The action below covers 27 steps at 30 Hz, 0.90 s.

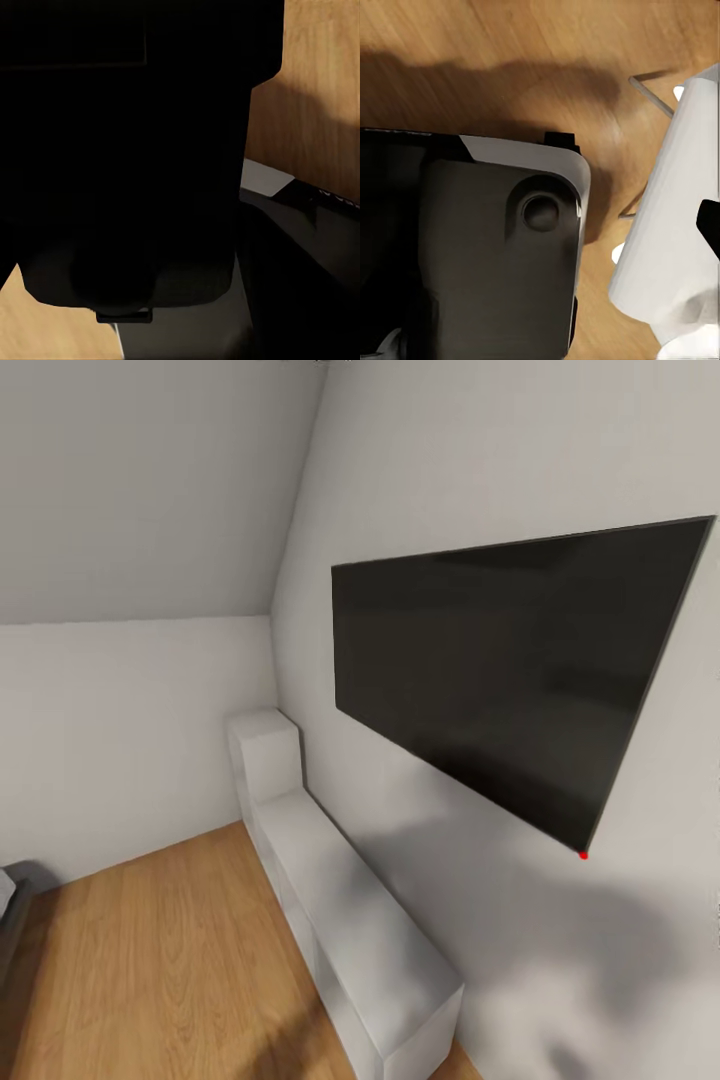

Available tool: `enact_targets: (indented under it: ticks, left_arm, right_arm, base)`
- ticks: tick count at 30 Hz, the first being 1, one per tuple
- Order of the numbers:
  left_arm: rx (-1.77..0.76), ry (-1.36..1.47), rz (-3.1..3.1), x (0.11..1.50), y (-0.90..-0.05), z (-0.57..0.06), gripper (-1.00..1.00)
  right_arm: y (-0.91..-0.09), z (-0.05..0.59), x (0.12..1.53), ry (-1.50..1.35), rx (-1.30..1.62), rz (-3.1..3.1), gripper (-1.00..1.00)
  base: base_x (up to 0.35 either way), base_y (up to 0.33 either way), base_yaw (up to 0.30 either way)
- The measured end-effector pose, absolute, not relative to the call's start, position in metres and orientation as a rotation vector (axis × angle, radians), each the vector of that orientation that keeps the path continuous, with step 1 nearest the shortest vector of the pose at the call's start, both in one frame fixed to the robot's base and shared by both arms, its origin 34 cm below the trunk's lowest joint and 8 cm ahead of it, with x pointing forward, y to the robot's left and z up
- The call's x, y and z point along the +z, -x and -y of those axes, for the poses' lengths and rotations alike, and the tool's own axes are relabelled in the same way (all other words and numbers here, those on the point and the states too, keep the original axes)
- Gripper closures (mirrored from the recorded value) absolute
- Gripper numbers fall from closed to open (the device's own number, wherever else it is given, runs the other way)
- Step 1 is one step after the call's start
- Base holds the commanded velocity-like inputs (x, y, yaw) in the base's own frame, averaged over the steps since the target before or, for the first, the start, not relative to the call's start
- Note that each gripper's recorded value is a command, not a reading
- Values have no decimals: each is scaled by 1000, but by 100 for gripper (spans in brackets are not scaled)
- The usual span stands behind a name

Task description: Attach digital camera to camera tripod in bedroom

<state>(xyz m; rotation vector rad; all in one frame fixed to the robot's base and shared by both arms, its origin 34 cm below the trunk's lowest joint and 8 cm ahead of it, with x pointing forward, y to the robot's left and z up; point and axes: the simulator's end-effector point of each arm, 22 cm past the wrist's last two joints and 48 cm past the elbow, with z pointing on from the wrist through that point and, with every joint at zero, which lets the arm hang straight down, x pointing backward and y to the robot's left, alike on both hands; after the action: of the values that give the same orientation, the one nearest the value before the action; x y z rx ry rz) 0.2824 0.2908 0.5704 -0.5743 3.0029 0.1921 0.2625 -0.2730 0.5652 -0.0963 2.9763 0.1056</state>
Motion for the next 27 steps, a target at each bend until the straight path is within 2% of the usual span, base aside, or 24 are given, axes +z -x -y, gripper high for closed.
enact_targets:
  ticks: [27]
  left_arm:
    - [191,572,-3004,599,-275,-290,100]
  right_arm:
    - [-260,273,594,107,103,-2957,-100]
  base:
    - [0,0,0]
